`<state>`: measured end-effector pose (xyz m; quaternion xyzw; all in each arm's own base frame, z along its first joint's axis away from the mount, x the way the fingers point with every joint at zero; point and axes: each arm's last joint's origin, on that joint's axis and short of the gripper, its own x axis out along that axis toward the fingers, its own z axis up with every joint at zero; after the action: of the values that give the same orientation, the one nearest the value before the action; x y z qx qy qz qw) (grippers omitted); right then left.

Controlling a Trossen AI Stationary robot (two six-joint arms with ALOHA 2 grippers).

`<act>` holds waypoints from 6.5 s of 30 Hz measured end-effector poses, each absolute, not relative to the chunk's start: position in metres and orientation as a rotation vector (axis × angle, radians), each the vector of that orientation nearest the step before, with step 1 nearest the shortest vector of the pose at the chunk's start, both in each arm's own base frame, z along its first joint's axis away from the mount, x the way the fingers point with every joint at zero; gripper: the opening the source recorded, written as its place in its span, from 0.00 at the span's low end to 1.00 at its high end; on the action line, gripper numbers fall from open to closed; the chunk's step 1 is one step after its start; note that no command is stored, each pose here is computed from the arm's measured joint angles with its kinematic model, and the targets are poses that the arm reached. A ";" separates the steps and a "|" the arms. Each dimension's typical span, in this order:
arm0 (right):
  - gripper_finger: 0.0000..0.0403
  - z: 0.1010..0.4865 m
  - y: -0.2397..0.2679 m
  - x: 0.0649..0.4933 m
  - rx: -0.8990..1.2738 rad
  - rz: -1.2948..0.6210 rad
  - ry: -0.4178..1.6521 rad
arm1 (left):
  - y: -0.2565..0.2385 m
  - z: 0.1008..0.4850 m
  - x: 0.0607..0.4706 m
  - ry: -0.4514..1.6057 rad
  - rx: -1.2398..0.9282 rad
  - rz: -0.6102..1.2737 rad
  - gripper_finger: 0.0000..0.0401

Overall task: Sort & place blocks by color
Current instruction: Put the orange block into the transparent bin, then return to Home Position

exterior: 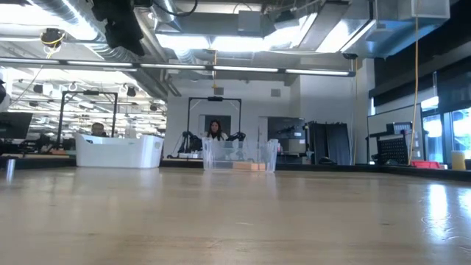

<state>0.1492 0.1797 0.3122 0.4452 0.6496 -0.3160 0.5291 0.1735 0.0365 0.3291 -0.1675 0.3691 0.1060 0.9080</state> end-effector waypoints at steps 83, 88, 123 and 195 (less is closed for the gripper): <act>0.32 0.166 0.160 0.263 0.893 -0.684 1.293 | 0.034 0.336 0.179 0.684 -0.325 0.057 0.52; 0.32 0.183 0.127 0.294 0.808 -0.618 1.232 | 0.033 0.336 0.179 0.685 -0.293 0.014 0.52; 0.32 0.266 -0.199 0.359 0.380 -0.528 0.760 | 0.054 0.333 0.208 0.614 0.008 0.205 0.52; 0.61 0.362 -0.209 0.379 0.283 0.047 0.762 | 0.148 0.286 0.180 0.869 -0.467 0.943 0.44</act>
<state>0.3792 -0.2086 0.3616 0.1374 0.3707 0.0227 0.9183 0.1795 0.1485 0.2862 -0.2158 0.4016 0.4358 0.7761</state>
